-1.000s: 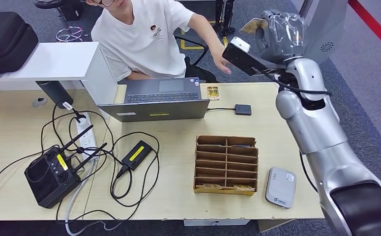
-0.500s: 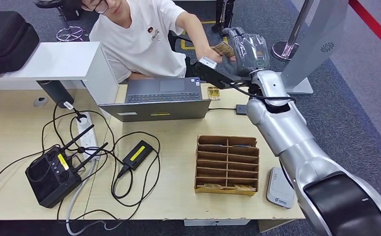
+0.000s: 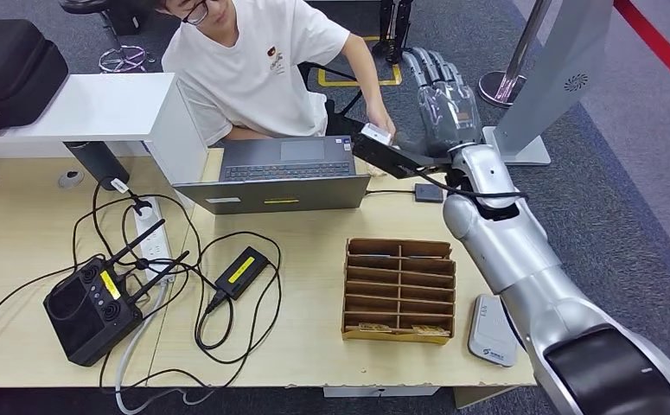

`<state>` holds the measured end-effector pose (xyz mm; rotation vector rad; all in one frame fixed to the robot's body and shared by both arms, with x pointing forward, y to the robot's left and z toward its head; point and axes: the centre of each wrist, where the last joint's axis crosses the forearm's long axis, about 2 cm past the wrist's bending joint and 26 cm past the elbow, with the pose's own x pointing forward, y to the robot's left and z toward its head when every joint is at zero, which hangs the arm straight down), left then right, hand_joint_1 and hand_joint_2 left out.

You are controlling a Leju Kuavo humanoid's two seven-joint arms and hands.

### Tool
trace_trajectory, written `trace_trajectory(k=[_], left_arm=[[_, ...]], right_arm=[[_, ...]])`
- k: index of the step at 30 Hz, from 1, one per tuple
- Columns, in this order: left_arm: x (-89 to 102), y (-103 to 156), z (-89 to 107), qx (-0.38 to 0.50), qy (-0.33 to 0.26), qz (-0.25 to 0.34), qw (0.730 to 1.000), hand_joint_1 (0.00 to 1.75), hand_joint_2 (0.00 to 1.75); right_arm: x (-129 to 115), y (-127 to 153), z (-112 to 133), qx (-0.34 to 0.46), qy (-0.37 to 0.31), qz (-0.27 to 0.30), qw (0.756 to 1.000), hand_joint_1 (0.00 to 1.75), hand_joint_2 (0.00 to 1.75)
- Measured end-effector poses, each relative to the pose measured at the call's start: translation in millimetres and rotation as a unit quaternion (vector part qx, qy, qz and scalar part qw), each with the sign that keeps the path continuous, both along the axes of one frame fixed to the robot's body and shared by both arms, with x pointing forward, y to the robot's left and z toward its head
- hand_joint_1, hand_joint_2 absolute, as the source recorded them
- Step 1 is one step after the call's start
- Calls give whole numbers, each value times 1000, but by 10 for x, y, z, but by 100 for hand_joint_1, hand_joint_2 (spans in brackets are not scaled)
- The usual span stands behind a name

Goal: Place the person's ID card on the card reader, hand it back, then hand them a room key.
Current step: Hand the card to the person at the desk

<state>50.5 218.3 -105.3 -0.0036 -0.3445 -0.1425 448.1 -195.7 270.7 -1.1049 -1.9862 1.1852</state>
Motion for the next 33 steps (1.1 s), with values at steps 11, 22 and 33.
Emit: trace_trajectory(k=[11,22,33], left_arm=[[-47,8,-4,35,8,40,999,0,175],[-69,27,-9,34,20,80,996,0,175],[-82,37,-11,39,30,111,993,0,175]], right_arm=[[-1225,-678,-760,17,-49,38,998,0,175],[-2522,-1002,-940,39,-117,52,991,0,175],[-3478,-1018,-1028,33,-34,-12,999,0,175]])
